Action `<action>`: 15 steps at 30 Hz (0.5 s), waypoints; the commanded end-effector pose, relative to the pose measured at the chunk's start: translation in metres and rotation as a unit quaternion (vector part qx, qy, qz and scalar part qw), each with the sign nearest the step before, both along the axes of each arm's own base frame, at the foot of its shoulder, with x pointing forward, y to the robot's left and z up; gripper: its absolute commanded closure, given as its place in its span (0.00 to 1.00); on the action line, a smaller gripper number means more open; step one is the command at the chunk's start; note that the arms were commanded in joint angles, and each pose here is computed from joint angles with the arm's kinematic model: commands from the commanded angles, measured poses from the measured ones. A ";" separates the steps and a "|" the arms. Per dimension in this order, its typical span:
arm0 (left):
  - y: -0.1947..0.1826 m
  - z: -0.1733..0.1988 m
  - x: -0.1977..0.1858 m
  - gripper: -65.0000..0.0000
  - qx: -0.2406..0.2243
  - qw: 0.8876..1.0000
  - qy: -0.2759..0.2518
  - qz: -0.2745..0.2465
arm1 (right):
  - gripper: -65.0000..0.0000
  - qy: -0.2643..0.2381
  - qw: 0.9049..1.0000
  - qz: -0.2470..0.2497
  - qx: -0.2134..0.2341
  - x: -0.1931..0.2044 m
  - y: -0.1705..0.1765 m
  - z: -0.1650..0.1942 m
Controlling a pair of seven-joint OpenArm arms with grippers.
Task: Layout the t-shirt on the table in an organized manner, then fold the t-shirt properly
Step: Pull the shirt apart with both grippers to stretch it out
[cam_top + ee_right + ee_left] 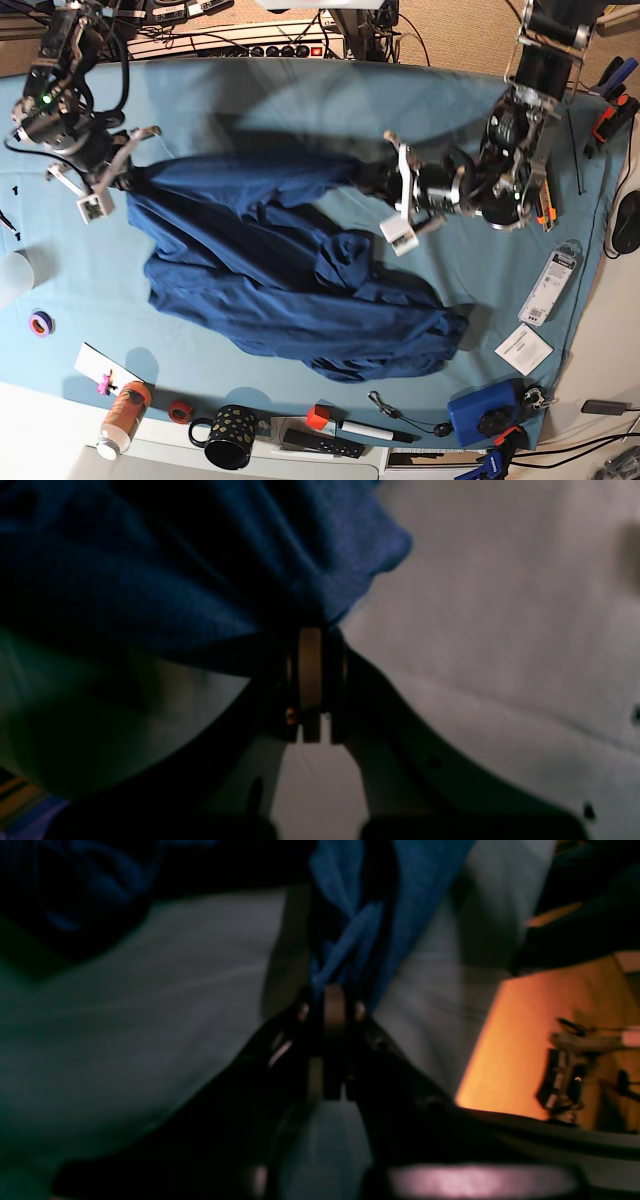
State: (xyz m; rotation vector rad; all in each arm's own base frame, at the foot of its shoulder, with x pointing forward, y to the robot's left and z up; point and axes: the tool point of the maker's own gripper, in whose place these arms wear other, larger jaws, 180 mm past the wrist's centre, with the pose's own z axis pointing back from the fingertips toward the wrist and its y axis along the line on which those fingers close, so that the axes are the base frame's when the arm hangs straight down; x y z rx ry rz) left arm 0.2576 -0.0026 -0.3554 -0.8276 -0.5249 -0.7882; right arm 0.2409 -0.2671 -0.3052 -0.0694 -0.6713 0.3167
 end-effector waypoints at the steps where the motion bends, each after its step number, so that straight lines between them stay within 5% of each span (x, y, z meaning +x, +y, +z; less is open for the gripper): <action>1: 0.005 0.005 0.006 0.97 0.008 1.000 -0.026 -0.003 | 1.00 -0.017 0.999 -0.015 -0.027 0.003 -0.017 0.013; 3: 0.006 0.001 0.005 0.64 0.014 0.999 -0.042 -0.003 | 1.00 -0.021 0.999 -0.033 -0.033 0.000 -0.028 0.018; 5: 0.010 -0.002 0.017 0.46 0.024 0.998 -0.054 0.034 | 1.00 -0.028 0.998 -0.048 -0.037 -0.001 -0.038 0.023; 10: 0.019 0.003 0.052 0.45 0.043 0.987 -0.113 0.109 | 1.00 -0.035 0.997 -0.063 -0.041 -0.003 -0.047 0.027; 15: -0.004 0.009 0.054 0.45 0.016 0.987 -0.110 0.119 | 1.00 -0.035 0.997 -0.062 -0.039 -0.002 -0.047 0.027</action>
